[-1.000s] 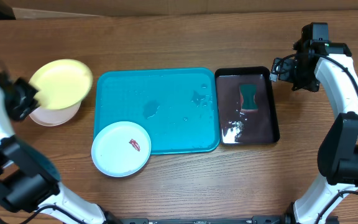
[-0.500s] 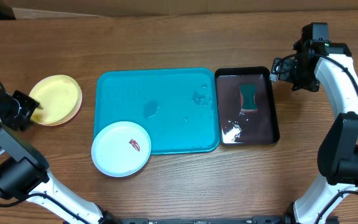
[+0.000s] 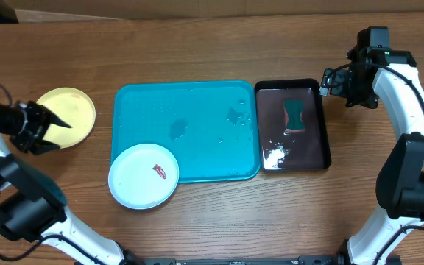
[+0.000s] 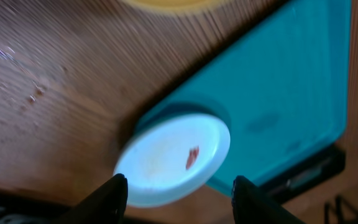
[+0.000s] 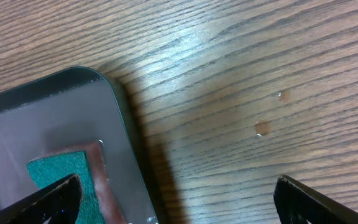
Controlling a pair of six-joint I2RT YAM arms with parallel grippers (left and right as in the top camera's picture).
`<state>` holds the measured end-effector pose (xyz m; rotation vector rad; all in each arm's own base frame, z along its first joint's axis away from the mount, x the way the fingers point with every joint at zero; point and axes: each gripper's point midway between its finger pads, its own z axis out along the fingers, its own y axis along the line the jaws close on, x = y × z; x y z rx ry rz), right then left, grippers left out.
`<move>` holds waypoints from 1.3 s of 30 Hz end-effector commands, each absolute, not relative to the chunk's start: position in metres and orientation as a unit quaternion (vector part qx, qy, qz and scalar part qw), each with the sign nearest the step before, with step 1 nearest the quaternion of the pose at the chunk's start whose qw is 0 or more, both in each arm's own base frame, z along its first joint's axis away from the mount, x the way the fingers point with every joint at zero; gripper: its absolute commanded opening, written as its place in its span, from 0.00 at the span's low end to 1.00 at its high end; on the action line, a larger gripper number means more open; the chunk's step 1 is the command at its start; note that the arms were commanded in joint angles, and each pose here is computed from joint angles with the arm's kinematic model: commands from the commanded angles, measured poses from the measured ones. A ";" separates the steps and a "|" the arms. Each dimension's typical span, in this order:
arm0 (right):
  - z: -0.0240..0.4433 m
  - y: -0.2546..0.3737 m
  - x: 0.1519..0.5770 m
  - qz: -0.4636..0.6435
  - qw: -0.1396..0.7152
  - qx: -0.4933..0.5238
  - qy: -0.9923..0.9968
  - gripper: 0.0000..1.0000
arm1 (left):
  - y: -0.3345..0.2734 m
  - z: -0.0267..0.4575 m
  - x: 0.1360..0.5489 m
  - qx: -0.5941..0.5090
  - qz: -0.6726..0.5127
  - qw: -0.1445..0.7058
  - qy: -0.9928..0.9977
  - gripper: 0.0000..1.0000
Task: Clean dirty plates on tray and stack at the side
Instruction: 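Move the left gripper right to the sauced white plate's left rim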
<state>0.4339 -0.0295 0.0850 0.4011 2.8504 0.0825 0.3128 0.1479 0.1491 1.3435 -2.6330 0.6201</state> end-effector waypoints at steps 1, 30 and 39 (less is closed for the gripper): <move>0.093 -0.030 0.439 0.028 0.143 0.139 0.979 1.00 | 0.099 0.175 0.306 0.329 0.215 0.053 -0.918 0.55; 0.093 -0.030 0.439 0.028 0.143 0.139 0.979 1.00 | 0.069 0.071 0.193 0.394 -0.028 0.094 -0.914 0.53; 0.093 -0.030 0.439 0.028 0.143 0.139 0.979 1.00 | 0.067 0.043 0.186 0.408 -0.012 0.091 -0.908 0.27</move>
